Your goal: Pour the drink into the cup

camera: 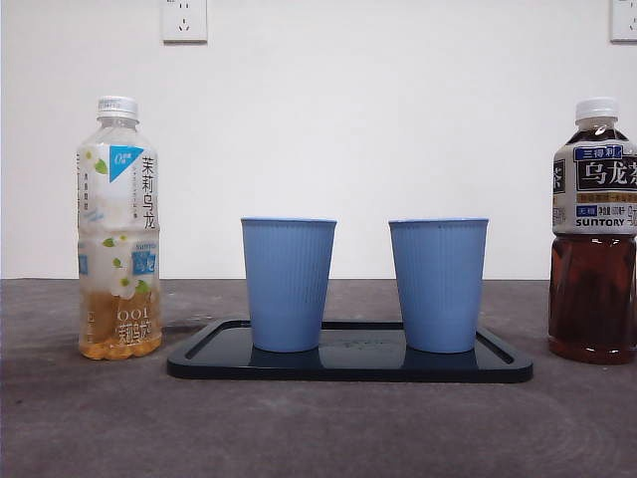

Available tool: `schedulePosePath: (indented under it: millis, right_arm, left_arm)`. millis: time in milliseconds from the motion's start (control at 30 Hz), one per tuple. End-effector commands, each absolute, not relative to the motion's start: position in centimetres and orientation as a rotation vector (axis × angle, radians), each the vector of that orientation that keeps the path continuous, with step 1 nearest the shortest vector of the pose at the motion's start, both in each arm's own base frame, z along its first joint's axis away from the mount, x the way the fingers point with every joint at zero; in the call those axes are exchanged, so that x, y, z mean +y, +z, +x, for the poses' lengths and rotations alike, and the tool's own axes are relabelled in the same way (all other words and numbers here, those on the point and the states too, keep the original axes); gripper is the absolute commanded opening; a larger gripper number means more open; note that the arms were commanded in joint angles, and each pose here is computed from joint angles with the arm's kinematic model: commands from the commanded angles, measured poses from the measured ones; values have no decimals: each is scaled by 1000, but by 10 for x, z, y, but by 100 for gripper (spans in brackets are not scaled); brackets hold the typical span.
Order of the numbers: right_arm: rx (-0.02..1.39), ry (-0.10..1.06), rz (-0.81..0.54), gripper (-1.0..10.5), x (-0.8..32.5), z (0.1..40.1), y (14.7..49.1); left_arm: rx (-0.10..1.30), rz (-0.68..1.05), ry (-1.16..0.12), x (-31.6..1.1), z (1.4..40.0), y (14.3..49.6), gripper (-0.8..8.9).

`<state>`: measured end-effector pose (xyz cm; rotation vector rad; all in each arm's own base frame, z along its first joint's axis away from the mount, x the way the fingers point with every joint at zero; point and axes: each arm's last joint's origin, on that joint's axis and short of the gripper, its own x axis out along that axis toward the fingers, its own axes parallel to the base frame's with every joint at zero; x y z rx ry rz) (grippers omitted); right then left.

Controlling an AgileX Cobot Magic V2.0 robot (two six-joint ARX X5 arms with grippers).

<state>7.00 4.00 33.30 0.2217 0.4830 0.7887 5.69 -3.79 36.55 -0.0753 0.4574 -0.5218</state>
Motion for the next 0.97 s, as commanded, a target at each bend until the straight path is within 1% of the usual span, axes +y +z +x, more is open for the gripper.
schedulePosePath:
  millis: [33,133,200,333,433,500,600,667,800,967]
  right_arm:
    - [458,800,220,24,40,69,339]
    - [458,800,220,24,40,69,339]
    - [459,800,220,24,40,69,339]
    - [459,800,220,24,40,69,339]
    - [458,800,220,24,40,69,339]
    - [459,800,220,24,40,69,339]
    - [458,800,220,24,40,69,339]
    - [458,800,220,24,40,69,339]
    - [459,800,220,24,40,69,339]
    - [459,800,220,24,40,69,339]
  left_arm:
    - [432,-77,-535,-37,55,372,24]
    - [431,-79,-531,-37,55,371,24]
    - [424,-89,-491,-34,56,370,24]
    - [365,-135,-324,-25,64,350,24]
    - [305,-163,-193,-17,71,318,24]
    - [278,-165,-115,-12,76,290,24]
    - [265,-155,-38,-6,83,249,24]
    - [256,-153,0,-3,89,222,24]
    - [216,-144,41,1,96,184,24]
    - [186,-111,59,3,96,160,24]
